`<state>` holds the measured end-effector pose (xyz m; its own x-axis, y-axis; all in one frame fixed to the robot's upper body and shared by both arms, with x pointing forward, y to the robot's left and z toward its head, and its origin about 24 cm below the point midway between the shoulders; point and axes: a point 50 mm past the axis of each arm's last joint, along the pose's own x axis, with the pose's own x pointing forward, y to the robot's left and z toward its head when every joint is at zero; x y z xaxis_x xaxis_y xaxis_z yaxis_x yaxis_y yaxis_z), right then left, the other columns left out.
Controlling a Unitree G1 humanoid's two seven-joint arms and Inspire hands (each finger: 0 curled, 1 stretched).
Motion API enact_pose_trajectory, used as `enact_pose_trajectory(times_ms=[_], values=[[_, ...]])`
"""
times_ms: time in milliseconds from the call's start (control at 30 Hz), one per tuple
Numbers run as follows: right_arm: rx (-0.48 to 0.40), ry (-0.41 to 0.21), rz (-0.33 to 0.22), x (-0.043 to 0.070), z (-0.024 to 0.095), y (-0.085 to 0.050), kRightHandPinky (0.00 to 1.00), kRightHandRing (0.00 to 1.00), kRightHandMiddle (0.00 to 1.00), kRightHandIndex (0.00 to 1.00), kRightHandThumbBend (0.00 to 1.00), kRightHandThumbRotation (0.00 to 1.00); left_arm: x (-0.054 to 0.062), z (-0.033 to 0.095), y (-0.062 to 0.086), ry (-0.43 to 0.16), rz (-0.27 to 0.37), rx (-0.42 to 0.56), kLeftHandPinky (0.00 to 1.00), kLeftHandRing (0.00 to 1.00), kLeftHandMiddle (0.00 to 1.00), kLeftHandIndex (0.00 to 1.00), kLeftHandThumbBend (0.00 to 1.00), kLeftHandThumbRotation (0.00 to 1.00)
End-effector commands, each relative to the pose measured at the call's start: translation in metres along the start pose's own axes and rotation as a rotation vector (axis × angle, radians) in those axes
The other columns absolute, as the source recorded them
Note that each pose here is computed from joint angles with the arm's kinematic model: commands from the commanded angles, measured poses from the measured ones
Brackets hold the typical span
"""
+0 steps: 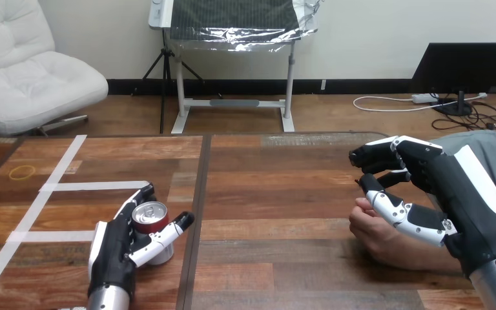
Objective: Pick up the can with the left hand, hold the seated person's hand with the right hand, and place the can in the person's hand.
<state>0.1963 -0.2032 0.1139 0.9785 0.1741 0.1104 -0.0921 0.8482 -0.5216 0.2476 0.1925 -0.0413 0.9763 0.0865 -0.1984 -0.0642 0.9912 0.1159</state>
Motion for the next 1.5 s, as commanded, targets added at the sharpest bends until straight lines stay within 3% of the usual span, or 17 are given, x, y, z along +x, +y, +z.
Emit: enact_pose_trajectory(times_ms=[0,700,900,1033,1300,1467], values=[[-0.043,-0.117,-0.022,0.011,0.022,-0.009,0.62,0.69,0.69,0.63,0.34,0.00,0.008,0.019,-0.008,-0.082,-0.035,-0.003,0.81,0.85,0.87,0.86,0.78,0.28],[-0.041,-0.114,-0.020,0.011,0.022,-0.009,0.63,0.70,0.69,0.63,0.33,0.00,0.007,0.018,-0.004,-0.077,-0.002,0.039,0.86,0.89,0.89,0.87,0.81,0.28],[-0.045,-0.115,-0.018,0.011,0.022,-0.008,0.63,0.70,0.69,0.64,0.33,0.00,0.007,0.017,-0.001,-0.072,0.050,0.119,0.85,0.89,0.89,0.87,0.83,0.29],[-0.051,-0.114,-0.016,0.011,0.022,-0.008,0.63,0.70,0.70,0.64,0.33,0.00,0.007,0.018,0.002,-0.101,0.074,0.175,0.84,0.88,0.89,0.87,0.84,0.29],[-0.051,-0.113,-0.017,0.011,0.022,-0.008,0.62,0.69,0.69,0.64,0.33,0.00,0.009,0.022,0.012,-0.151,0.092,0.317,0.82,0.86,0.88,0.88,0.82,0.26],[-0.057,-0.112,-0.018,0.011,0.022,-0.008,0.62,0.69,0.69,0.64,0.34,0.00,0.012,0.030,0.020,-0.173,0.057,0.402,0.83,0.86,0.88,0.88,0.81,0.25]])
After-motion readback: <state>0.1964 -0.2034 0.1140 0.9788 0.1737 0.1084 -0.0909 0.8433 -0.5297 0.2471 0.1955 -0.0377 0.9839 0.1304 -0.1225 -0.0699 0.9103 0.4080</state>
